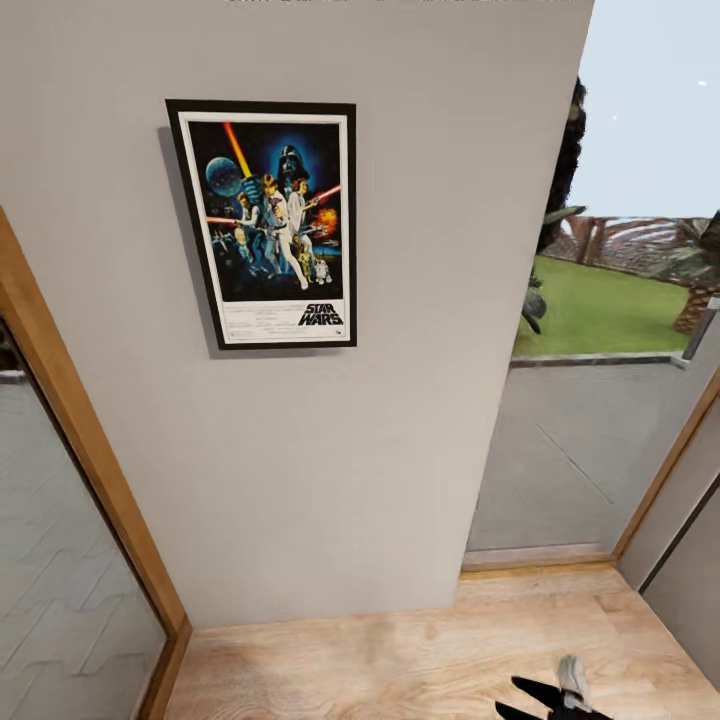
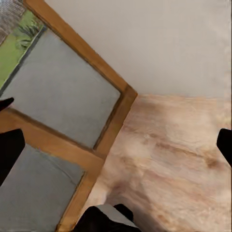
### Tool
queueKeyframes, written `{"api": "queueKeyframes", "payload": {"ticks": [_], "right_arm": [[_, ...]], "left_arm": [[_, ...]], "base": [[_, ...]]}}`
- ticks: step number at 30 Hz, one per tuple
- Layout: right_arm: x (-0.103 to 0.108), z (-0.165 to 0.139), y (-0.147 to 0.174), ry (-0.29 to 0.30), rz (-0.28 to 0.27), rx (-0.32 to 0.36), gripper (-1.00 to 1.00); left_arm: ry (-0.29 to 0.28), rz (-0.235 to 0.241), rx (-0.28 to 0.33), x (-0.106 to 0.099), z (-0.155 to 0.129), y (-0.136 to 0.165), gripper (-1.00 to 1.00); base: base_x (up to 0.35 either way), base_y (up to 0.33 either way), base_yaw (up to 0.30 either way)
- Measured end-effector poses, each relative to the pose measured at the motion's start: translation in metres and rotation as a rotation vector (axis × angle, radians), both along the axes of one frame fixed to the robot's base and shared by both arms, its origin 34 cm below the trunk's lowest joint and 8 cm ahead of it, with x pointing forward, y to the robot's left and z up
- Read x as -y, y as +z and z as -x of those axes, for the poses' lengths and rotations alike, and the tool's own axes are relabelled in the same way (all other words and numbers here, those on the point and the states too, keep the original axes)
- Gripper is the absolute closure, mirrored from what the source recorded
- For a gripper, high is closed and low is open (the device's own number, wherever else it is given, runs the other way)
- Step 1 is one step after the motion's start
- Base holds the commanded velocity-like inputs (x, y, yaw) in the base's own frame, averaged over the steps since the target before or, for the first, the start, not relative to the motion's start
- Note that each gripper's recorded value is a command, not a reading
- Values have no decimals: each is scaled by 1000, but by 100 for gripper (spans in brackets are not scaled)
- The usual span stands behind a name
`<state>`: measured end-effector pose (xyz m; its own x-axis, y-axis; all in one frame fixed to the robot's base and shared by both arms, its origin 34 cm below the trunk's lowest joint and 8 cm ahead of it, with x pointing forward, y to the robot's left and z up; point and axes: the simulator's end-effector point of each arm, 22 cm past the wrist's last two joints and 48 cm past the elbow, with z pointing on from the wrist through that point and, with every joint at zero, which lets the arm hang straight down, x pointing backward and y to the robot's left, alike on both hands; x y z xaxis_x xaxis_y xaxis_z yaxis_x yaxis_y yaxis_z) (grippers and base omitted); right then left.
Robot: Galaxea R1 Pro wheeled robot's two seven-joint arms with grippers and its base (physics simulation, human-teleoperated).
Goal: Pick up the poster from the kitchen countertop and hang it on one of the wall nails in the kitchen.
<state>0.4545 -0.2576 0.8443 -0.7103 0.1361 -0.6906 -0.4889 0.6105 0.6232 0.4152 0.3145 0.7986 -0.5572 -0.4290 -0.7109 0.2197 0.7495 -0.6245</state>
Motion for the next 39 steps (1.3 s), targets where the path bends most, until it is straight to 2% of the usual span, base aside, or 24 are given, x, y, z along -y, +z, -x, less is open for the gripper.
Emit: {"api": "queueKeyframes", "payload": {"ticks": [1,3,5,8,11,12,14,15,16,19,20,24,26,30,39], "right_arm": [[6,16,-19,-26,13,-44,-100],[38,44,-71,-146,141,-138,-100],[55,55,-92,-210,215,-178,-100],[68,60,-105,-257,270,-202,-100],[83,64,-117,-311,334,-225,-100],[98,63,-132,-391,424,-249,-100],[103,63,-138,-428,462,-260,-100],[107,63,-144,-464,500,-271,-100],[118,67,-159,-570,612,-308,-100],[118,73,-166,-613,652,-333,-100],[111,93,-178,-629,676,-391,-100],[94,136,-196,-612,678,-500,-100],[89,146,-199,-606,677,-523,-100],[84,160,-203,-599,676,-559,-100],[82,164,-204,-600,675,-568,-100]], "left_arm": [[10,-3,-6,0,-1,-2,-100],[122,-69,-77,-11,-6,-26,-100],[204,-125,-129,-26,-7,-41,-100],[272,-176,-174,-41,-6,-53,-100],[365,-245,-238,-59,-1,-68,-100],[449,-309,-294,-76,5,-80,-100],[467,-325,-306,-81,7,-83,-100],[479,-336,-313,-84,8,-84,-100],[475,-359,-322,-86,10,-86,-100],[444,-375,-323,-82,11,-88,-100],[381,-401,-324,-73,13,-90,-100],[340,-417,-324,-68,14,-92,-100],[335,-420,-324,-67,15,-92,-100],[327,-423,-324,-66,15,-93,-100],[326,-425,-325,-67,15,-93,-100]], "base": [[0,0,0],[0,0,0],[0,0,0],[0,0,0],[0,0,0],[0,0,0],[0,0,0],[0,0,0],[0,0,0],[0,0,0],[0,0,0],[0,0,0],[0,0,0],[0,0,0],[0,0,0]]}}
